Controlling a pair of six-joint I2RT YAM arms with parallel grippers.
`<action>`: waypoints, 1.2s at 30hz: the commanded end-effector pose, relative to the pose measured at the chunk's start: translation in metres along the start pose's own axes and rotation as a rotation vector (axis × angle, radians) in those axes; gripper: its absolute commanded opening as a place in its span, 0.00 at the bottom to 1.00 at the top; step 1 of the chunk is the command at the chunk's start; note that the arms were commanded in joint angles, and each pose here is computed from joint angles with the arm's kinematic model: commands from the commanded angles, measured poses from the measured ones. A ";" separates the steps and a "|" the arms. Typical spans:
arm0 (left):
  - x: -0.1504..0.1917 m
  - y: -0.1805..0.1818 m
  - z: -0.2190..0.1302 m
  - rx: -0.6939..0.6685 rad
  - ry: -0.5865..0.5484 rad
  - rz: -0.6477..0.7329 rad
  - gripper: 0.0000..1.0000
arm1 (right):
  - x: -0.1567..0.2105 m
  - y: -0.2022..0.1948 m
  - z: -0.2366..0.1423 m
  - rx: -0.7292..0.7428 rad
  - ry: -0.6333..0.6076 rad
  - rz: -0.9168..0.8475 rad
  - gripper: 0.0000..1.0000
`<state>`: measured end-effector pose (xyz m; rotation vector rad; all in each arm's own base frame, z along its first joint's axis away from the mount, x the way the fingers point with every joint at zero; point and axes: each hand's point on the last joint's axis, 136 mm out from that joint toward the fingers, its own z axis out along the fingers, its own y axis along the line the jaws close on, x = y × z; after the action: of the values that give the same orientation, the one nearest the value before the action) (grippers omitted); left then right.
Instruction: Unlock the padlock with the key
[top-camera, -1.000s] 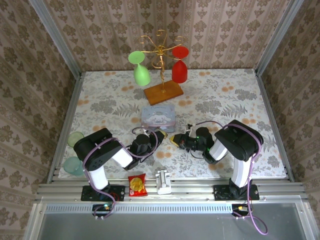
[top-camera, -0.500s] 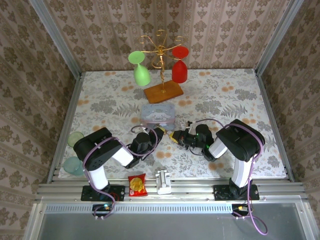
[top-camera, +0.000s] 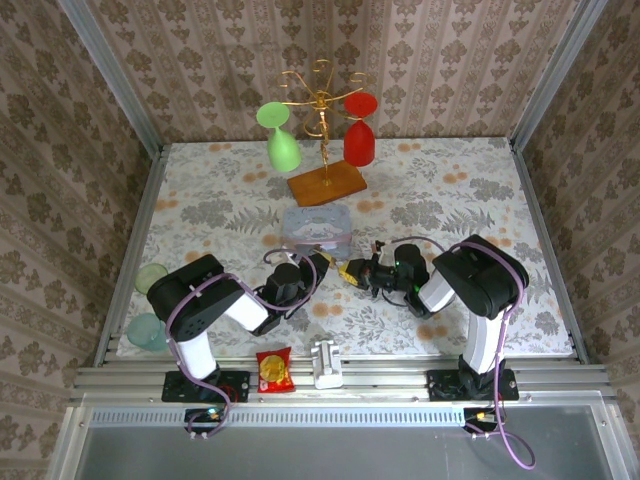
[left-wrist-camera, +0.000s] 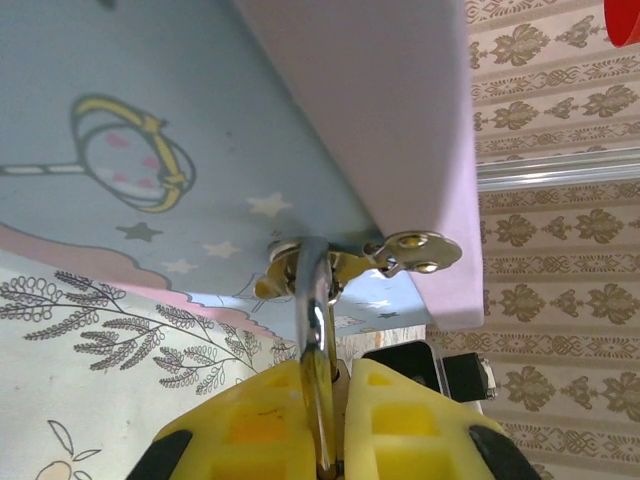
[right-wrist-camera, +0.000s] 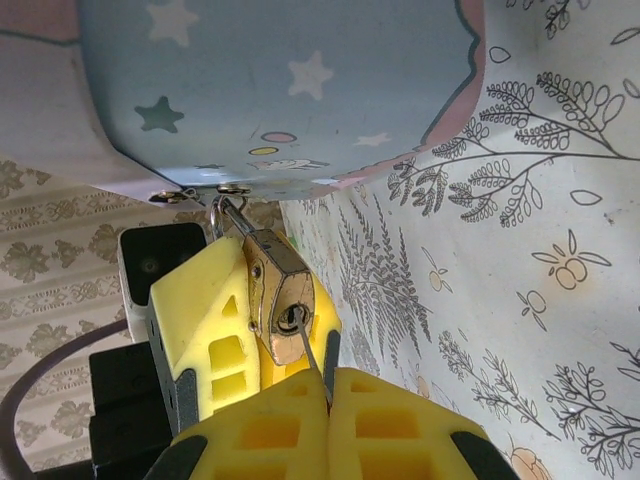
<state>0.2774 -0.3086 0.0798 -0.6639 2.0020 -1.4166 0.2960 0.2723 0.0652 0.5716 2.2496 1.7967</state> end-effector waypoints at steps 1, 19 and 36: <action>0.034 -0.062 -0.005 0.204 0.168 -0.019 0.00 | -0.012 0.005 0.004 -0.005 0.015 -0.038 0.00; 0.041 -0.073 -0.005 0.234 0.203 -0.017 0.00 | -0.030 -0.002 -0.002 -0.004 0.096 -0.028 0.00; 0.048 -0.086 -0.001 0.265 0.213 -0.029 0.00 | -0.025 -0.007 -0.007 -0.017 -0.020 -0.020 0.00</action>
<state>0.2702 -0.3239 0.0812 -0.6264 2.0557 -1.4564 0.3052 0.2569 0.0583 0.4996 2.2817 1.8879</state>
